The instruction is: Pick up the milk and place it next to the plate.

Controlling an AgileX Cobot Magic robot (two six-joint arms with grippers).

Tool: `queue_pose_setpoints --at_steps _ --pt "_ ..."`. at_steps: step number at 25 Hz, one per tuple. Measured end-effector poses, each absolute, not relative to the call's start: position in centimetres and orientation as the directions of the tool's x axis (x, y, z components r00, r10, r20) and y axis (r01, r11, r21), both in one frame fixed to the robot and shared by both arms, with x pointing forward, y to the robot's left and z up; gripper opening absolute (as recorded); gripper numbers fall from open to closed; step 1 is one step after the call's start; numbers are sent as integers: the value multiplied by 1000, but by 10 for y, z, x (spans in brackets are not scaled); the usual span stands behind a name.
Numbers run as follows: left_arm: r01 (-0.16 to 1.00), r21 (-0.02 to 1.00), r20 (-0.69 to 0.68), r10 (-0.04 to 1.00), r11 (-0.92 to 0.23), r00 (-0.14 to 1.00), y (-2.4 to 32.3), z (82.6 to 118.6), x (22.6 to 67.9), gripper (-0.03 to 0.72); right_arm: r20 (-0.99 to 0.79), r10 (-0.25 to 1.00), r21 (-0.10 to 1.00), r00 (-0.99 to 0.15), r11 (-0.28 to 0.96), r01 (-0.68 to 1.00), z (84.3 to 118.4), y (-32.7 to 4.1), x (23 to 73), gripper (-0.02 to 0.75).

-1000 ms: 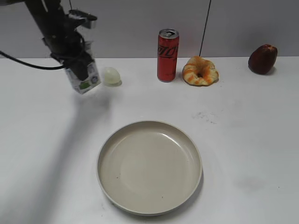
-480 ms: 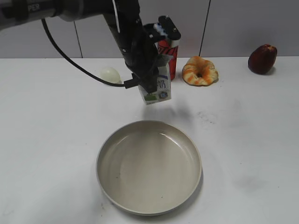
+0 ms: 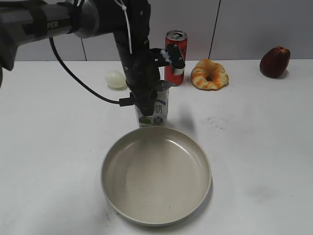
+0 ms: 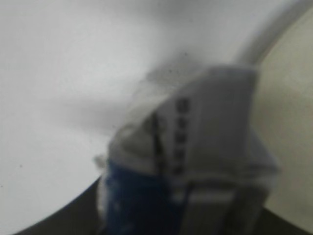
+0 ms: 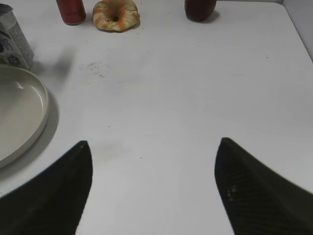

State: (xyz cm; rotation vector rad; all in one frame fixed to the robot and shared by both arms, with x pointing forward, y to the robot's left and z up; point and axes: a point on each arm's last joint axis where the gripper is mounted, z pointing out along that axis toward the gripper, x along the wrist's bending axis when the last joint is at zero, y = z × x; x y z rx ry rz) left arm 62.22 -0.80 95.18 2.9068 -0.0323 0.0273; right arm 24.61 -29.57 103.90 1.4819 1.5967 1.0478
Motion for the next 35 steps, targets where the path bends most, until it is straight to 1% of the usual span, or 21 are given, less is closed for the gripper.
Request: queue_pose_setpoints --at_steps 1,4,5,6,8,10,13,14,17,19,21,23,26,28,30,33,35 --pt "-25 232 21 -21 -972 1000 -8 952 622 382 27 995 907 -92 14 421 1039 -296 246 588" --pt "-9 240 23 -3 -971 1000 -9 955 623 557 27 995 907 -92 14 421 1039 -296 246 588" --pt "2 241 22 8 -971 1000 -9 955 623 599 27 995 907 -92 14 421 1039 -296 246 588" --pt "12 242 21 17 -970 1000 -9 956 623 621 27 995 907 -92 14 421 1039 -296 246 588" --pt "28 242 30 36 -970 999 -7 961 623 640 27 995 907 -92 14 421 1039 -296 246 588" --pt "47 239 55 62 -970 997 -3 972 624 647 27 995 907 -92 14 421 1039 -296 246 588" --pt "105 262 111 138 -959 984 8 1005 624 645 27 995 907 -92 14 421 1039 -296 246 588" --pt "127 278 139 171 -952 976 14 1021 624 639 27 995 907 -92 14 421 1039 -296 246 588" --pt "251 325 219 331 -912 918 42 1069 625 614 27 995 907 -92 14 421 1039 -296 246 588" --pt "366 373 253 473 -853 844 68 1099 627 599 27 995 907 -92 14 421 1039 -296 246 588" --pt "476 423 263 607 -771 750 97 1122 631 590 27 995 907 -92 14 421 1039 -296 246 588" --pt "588 482 233 742 -649 629 130 1141 635 586 27 995 907 -92 14 421 1039 -296 246 588" --pt "707 544 174 885 -452 432 185 1161 643 584 27 995 907 -92 14 421 1039 -296 246 588" --pt "743 570 131 932 -350 338 215 1169 643 583 27 995 907 -92 14 421 1039 -296 246 588" --pt "766 584 91 959 -270 268 242 1176 637 583 27 995 907 -92 14 421 1039 -296 246 588" --pt "804 560 49 977 -198 207 269 1174 619 583 27 995 907 -92 14 421 1039 -296 246 588" --pt "831 527 39 982 -179 187 278 1168 599 583 27 995 907 -92 14 421 1039 -296 246 588"
